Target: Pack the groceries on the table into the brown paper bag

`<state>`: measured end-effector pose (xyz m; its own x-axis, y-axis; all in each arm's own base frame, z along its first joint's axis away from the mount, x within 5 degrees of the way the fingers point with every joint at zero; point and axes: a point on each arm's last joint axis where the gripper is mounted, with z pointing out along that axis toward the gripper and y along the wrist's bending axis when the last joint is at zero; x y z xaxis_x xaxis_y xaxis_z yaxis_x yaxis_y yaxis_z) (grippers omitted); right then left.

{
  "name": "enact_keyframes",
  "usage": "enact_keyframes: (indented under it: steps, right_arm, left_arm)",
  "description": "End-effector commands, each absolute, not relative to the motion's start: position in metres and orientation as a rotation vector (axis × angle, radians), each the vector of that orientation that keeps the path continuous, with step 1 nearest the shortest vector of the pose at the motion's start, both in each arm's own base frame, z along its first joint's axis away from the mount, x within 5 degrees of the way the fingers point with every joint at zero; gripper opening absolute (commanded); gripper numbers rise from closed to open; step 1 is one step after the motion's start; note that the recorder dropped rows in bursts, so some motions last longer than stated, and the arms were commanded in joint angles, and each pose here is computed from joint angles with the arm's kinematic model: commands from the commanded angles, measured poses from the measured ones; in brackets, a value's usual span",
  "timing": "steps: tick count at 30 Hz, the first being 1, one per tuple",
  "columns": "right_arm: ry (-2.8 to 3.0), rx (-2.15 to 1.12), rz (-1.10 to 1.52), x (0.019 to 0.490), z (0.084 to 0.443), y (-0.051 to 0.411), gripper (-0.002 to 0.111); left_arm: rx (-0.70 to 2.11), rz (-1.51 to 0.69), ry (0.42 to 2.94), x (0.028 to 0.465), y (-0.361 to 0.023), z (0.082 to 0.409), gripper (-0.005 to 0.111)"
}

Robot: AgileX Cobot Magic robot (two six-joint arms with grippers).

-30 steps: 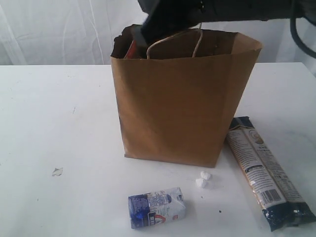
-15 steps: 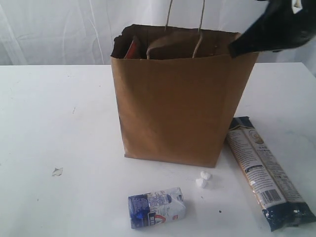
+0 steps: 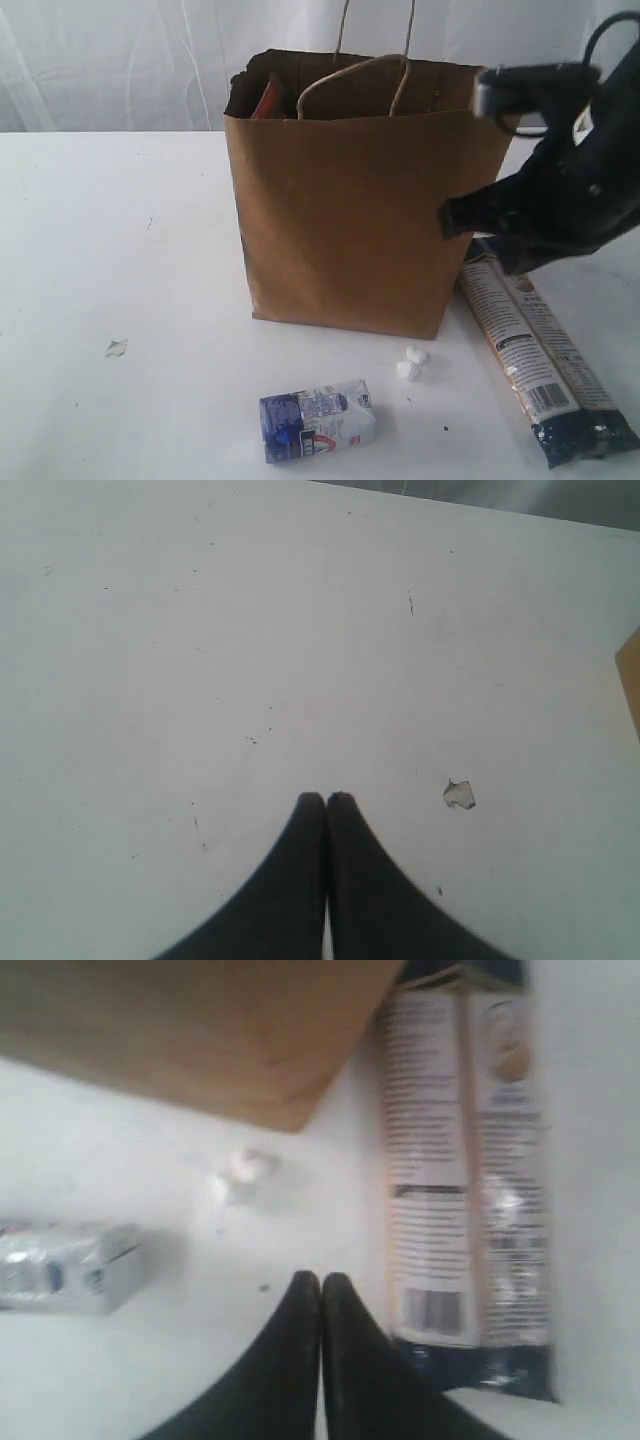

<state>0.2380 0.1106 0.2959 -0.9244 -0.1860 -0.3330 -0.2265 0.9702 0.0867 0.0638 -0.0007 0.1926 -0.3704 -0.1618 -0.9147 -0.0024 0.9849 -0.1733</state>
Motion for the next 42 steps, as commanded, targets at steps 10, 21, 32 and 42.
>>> enact_keyframes:
  steps: [10,21,32,42]
  right_arm:
    - [2.847,-0.602,0.505,0.259,0.215,0.154,0.000]
    - [2.861,-0.551,0.224,0.281,0.163,0.164,0.000]
    - [2.875,-0.540,0.164,0.287,0.146,0.163,0.009]
    - [2.878,-0.533,0.171,0.287,0.145,0.164,0.029]
  left_arm:
    - [-0.119,-0.167,1.944,0.064,0.000,0.191,0.000]
    - [-0.119,-0.167,1.944,0.064,0.000,0.191,0.000]
    - [-0.119,-0.167,1.944,0.064,0.000,0.191,0.000]
    - [-0.119,-0.167,1.944,0.064,0.000,0.191,0.000]
